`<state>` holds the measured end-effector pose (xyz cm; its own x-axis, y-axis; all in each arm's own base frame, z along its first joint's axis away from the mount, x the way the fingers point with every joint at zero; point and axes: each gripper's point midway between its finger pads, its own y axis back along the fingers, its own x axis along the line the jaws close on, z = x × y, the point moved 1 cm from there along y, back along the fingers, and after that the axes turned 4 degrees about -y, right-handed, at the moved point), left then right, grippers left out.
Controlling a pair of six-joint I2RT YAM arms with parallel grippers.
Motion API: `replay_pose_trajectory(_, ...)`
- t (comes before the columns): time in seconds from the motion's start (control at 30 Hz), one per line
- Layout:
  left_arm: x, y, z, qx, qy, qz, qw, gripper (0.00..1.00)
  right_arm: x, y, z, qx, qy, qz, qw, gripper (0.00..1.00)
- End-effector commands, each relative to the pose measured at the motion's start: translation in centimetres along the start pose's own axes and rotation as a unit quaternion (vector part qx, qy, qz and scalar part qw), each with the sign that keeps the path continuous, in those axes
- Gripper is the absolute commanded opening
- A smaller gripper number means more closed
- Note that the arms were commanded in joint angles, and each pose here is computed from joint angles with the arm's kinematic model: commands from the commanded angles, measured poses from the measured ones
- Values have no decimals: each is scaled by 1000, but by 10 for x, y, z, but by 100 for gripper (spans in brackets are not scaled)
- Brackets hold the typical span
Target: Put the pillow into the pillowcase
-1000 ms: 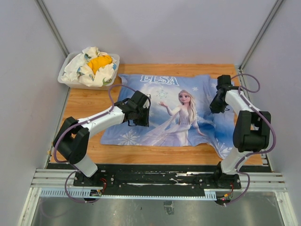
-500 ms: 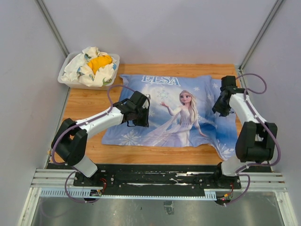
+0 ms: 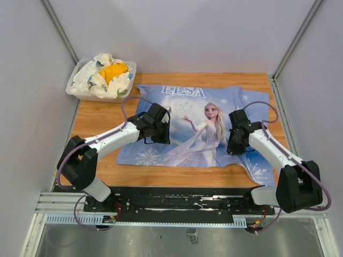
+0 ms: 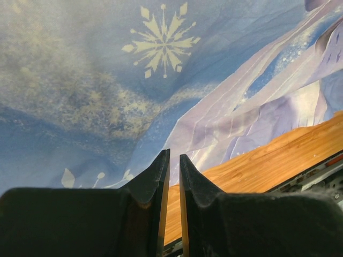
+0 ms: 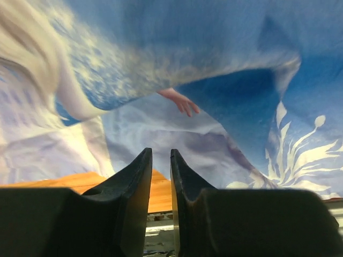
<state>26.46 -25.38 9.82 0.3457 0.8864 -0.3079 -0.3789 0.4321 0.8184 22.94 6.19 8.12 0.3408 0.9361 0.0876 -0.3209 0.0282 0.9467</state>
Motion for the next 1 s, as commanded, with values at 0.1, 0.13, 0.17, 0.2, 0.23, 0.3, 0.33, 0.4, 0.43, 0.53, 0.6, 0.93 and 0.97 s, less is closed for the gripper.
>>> replay_pose_trajectory(0.1,-4,13,7,-25,12,-12,1000,18,-7,-30,-35,38,18,-14,999,21)
replay_pose_trajectory(0.13,-3,14,6,-24,13,-10,1000,18,-9,-32,-41,44,22,-18,999,21)
replay_pose_trajectory(0.17,-3,14,6,-24,13,-10,1000,18,-12,-35,-46,48,25,-21,998,21)
replay_pose_trajectory(0.2,-2,14,5,-25,14,-7,1000,17,-15,-38,-54,55,28,-25,998,22)
replay_pose_trajectory(0.23,-2,15,5,-25,15,-7,1000,18,-16,-39,-60,60,29,-23,997,22)
replay_pose_trajectory(0.3,-2,15,4,-25,17,-7,1000,18,-17,-43,-75,72,36,-20,997,22)
replay_pose_trajectory(0.33,-2,15,5,-26,17,-7,999,18,-18,-45,-83,80,40,-22,996,23)
replay_pose_trajectory(0.4,-2,15,5,-25,17,-7,1000,17,-22,-48,-94,91,44,-30,994,23)
replay_pose_trajectory(0.43,-2,15,5,-25,17,-7,1000,17,-25,-49,-97,92,46,-37,994,22)
replay_pose_trajectory(0.53,-3,18,8,-28,17,-6,999,17,-24,-43,-93,78,50,-34,995,23)
replay_pose_trajectory(0.6,-2,21,9,-31,15,0,999,17,-21,-33,-87,68,62,-28,995,23)
replay_pose_trajectory(0.93,1,77,59,-132,34,13,991,21,6,60,-12,-77,77,27,994,49)
replay_pose_trajectory(0.97,1,83,64,-141,36,15,989,22,10,67,-8,-85,79,34,993,50)
